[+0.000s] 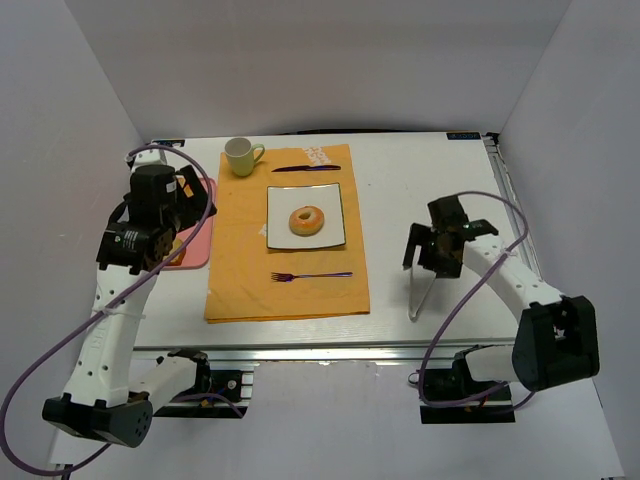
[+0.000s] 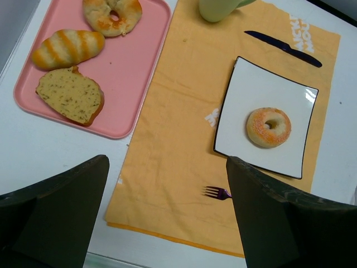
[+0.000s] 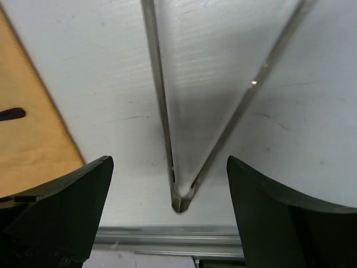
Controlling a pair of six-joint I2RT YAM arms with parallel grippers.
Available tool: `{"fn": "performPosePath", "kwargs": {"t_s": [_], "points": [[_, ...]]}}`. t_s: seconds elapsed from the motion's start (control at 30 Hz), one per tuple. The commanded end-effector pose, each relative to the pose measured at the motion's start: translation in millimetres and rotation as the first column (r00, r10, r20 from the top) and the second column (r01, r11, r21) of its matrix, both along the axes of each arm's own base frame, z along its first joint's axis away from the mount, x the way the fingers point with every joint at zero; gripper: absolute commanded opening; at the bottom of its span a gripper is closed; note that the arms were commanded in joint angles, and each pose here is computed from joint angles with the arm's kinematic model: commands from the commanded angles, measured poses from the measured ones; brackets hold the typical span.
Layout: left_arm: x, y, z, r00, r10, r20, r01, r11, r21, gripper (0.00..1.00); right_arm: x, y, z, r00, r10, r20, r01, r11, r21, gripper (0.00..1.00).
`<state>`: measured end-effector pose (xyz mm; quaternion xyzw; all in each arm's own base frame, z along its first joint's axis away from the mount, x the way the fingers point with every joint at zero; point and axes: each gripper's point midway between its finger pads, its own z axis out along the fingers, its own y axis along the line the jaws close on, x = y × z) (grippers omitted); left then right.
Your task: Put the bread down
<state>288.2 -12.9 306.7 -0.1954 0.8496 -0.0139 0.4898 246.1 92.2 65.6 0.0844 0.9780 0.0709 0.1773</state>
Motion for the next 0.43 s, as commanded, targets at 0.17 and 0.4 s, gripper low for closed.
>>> {"fn": "performPosePath", "kwargs": {"t_s": [0.17,0.4], "points": [[13.9,-24.4,-13.3,0.997,-0.078,-0.022,0.077,0.996,-0.052,0.98,18.1,-26.1,170.3,0.923,-0.059,0.381,0.074,0.997,-0.024,0.89],[36.6,-150.3,-36.3,0.946,-0.320,-0.055,0.318,0.947,-0.043,0.98,-8.2,-45.7,226.2,0.851,-0.150,0.504,0.163,0.986,0.018,0.90]]}}
